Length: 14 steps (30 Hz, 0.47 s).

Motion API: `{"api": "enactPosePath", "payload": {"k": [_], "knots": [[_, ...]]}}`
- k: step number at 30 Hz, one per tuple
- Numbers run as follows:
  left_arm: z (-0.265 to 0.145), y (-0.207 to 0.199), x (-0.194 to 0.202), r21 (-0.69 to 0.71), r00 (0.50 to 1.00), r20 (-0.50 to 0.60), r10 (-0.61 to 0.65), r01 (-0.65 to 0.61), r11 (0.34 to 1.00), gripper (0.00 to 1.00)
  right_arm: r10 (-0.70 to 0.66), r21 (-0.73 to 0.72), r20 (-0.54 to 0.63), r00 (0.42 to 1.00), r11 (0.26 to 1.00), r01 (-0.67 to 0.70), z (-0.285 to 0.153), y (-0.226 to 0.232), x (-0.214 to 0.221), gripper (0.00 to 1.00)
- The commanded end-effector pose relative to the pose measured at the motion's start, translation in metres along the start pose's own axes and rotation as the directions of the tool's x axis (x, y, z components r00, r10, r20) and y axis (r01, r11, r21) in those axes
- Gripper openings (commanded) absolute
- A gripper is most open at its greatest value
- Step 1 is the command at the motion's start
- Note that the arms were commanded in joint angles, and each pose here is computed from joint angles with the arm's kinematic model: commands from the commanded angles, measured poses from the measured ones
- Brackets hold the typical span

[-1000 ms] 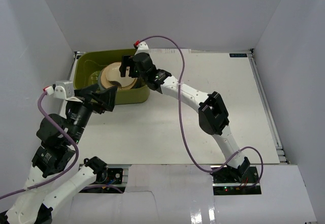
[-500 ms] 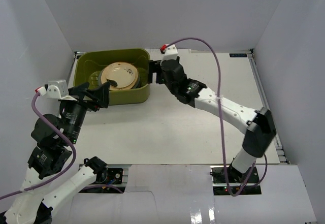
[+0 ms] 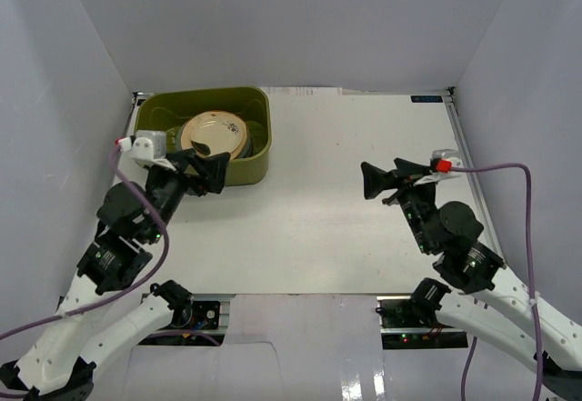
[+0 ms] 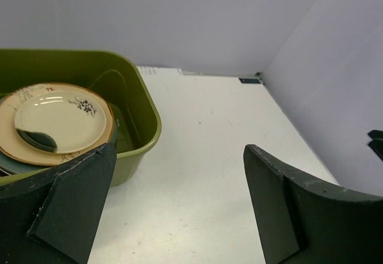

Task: Place the plates into the plastic bin on the countertop

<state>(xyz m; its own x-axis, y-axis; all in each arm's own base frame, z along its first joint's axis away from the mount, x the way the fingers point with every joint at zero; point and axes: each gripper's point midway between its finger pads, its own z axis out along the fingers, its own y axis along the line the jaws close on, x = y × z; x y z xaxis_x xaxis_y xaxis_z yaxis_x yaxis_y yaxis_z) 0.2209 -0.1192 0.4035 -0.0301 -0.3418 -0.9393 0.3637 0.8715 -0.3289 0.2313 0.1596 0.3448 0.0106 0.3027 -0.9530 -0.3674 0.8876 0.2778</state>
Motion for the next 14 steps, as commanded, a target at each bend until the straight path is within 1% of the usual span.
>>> {"api": "enactPosePath", "payload": {"k": [1, 5, 10, 14], "knots": [[0.030, -0.009, 0.034, 0.021, 0.996, -0.092, -0.015, 0.017, 1.000, 0.98, -0.020, 0.079, 0.038, 0.999, 0.997, 0.017, -0.014, -0.026, 0.006, 0.90], [0.054, -0.011, 0.050, 0.008, 0.992, -0.124, -0.012, 0.013, 1.000, 0.98, -0.044, 0.105, 0.085, 0.995, 0.994, 0.035, -0.027, -0.040, -0.003, 0.90], [0.071, -0.010, 0.053, 0.003, 0.996, -0.085, 0.007, -0.007, 1.000, 0.98, -0.118, 0.140, 0.088, 0.989, 0.985, 0.105, -0.018, -0.043, -0.004, 0.90], [0.079, -0.009, 0.052, 0.007, 0.998, -0.042, 0.040, -0.040, 0.999, 0.98, -0.229, 0.178, 0.055, 0.972, 0.960, 0.216, -0.002, -0.043, 0.002, 0.90]]}}
